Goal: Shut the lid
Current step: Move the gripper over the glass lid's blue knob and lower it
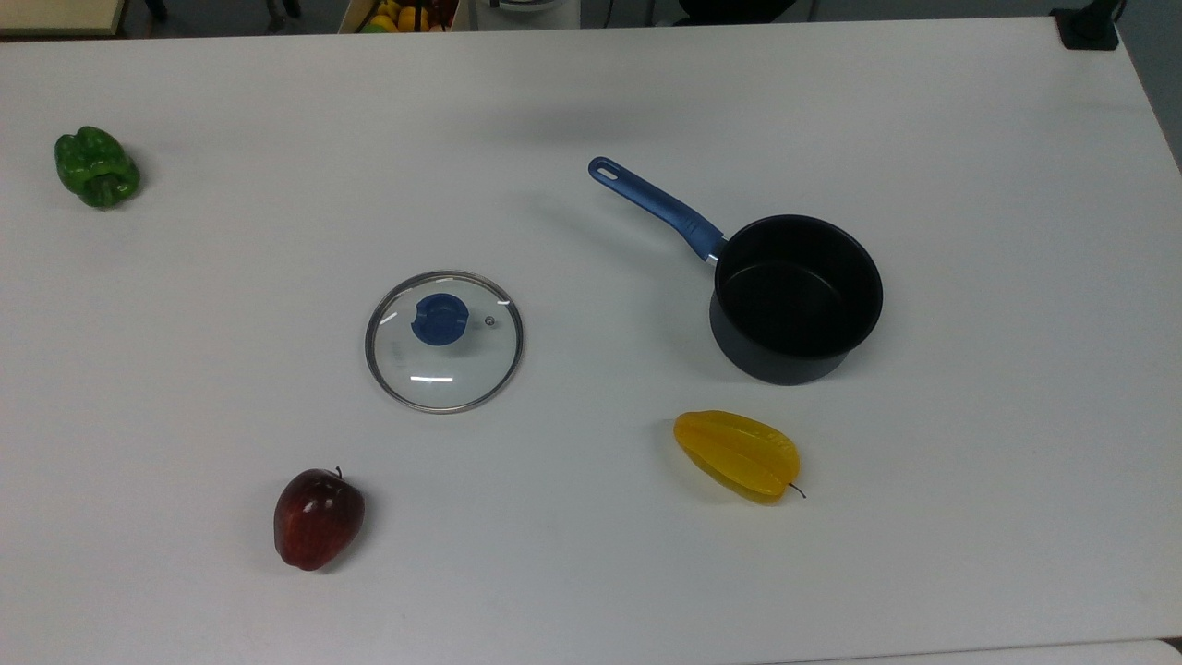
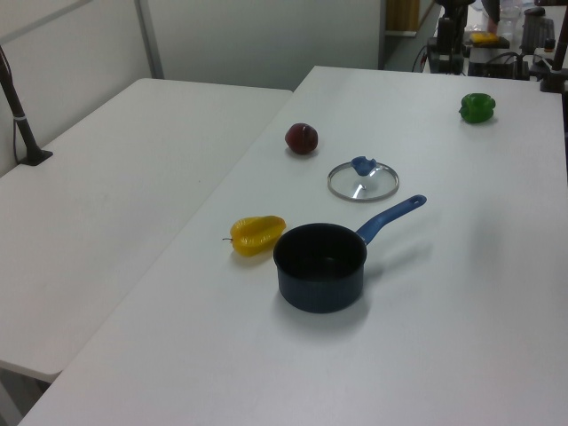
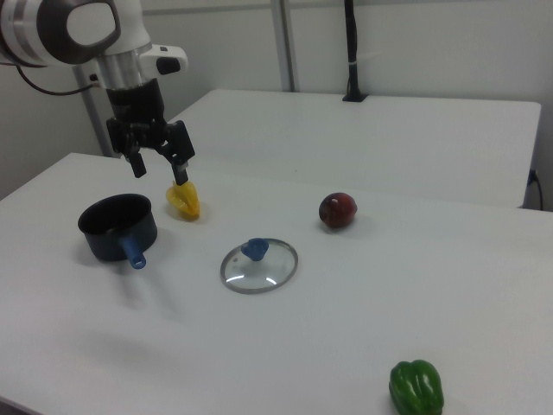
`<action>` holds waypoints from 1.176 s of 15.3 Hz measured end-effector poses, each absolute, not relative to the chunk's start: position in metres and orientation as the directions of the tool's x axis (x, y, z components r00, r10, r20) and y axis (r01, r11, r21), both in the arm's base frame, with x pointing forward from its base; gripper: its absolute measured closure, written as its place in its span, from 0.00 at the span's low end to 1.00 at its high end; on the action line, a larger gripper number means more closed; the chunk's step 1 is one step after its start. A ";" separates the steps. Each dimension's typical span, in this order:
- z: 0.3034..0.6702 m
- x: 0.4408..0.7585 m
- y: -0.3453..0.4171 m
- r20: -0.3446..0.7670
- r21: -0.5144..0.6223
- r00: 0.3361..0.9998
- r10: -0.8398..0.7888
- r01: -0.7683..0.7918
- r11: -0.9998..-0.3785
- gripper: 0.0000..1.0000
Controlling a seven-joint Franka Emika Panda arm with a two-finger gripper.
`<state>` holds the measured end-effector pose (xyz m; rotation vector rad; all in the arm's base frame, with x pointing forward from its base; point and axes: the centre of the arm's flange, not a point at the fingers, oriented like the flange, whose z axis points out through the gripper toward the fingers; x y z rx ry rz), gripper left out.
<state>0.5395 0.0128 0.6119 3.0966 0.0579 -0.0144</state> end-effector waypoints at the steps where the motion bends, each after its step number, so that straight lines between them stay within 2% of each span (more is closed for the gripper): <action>1: 0.612 0.540 0.013 -0.010 0.044 0.999 0.040 0.041 -0.998 0.00; 12: 0.600 0.546 0.008 -0.023 0.045 0.999 0.031 0.032 -0.998 0.00; 14: 0.585 0.555 0.004 0.002 0.042 1.000 0.024 0.024 -0.999 0.00; 18: 0.531 0.577 0.001 0.022 0.038 1.000 0.020 0.019 -0.999 0.00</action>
